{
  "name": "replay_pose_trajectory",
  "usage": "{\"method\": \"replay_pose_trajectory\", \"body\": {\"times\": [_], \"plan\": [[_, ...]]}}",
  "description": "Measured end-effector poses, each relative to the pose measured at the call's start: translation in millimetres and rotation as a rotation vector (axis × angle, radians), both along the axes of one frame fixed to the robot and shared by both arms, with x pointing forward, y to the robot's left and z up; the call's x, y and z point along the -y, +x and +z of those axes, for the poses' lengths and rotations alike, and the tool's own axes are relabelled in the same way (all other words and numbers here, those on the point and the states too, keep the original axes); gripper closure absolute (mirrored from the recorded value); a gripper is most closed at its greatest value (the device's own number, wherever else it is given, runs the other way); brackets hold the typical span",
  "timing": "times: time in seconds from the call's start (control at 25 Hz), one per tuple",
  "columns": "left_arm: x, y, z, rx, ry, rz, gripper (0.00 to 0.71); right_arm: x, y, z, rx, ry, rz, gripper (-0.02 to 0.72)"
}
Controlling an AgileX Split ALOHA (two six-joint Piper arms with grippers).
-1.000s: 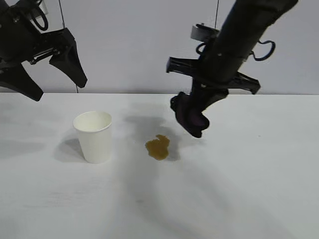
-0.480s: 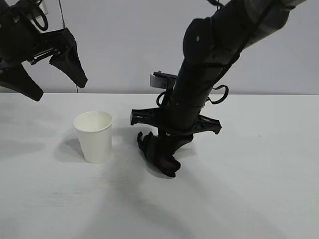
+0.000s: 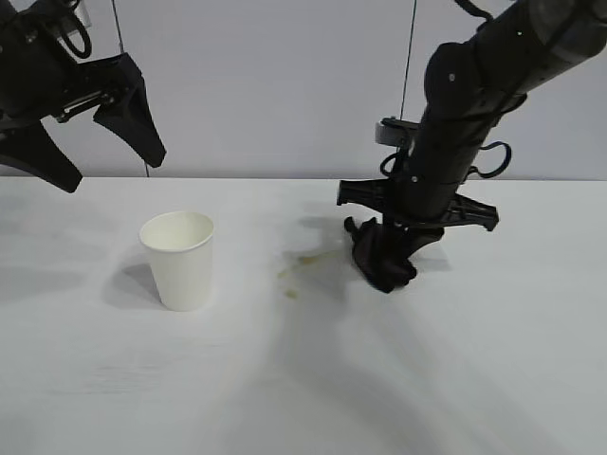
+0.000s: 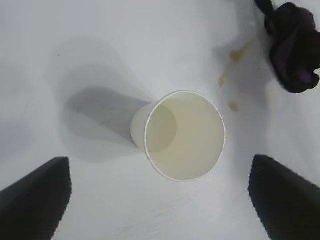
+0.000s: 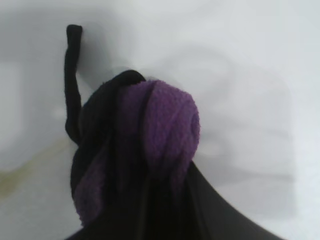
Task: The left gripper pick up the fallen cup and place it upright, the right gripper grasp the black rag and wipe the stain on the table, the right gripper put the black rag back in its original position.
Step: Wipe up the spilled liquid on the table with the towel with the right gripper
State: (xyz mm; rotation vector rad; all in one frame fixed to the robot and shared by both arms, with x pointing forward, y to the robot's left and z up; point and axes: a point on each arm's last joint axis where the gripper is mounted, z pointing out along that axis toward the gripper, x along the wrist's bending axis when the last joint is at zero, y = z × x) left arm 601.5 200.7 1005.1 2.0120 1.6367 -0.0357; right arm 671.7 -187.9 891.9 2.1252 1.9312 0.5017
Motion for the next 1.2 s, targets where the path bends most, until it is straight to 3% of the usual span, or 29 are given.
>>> {"method": "replay_pose_trajectory", "body": {"times": [0.2,0.52,0.72,0.92,1.2], "plan": [[0.0,0,0,0.0,0.0,0.0,0.016,-3,-1,1,-0.002,0.0,0.012,0.607],[0.0,0,0,0.0,0.0,0.0,0.016,-103,-38,-1,-0.008,0.065,0.208,0.607],[0.0,0,0,0.0,0.0,0.0,0.016,-128,-53,-2,-0.013,0.069,0.269,0.607],[0.0,0,0,0.0,0.0,0.0,0.016,-118,-43,-6,-0.002,0.079,0.221,0.607],[0.0,0,0,-0.001,0.0,0.0,0.016,-53,-3,-6,0.026,0.071,0.06,0.607]]}}
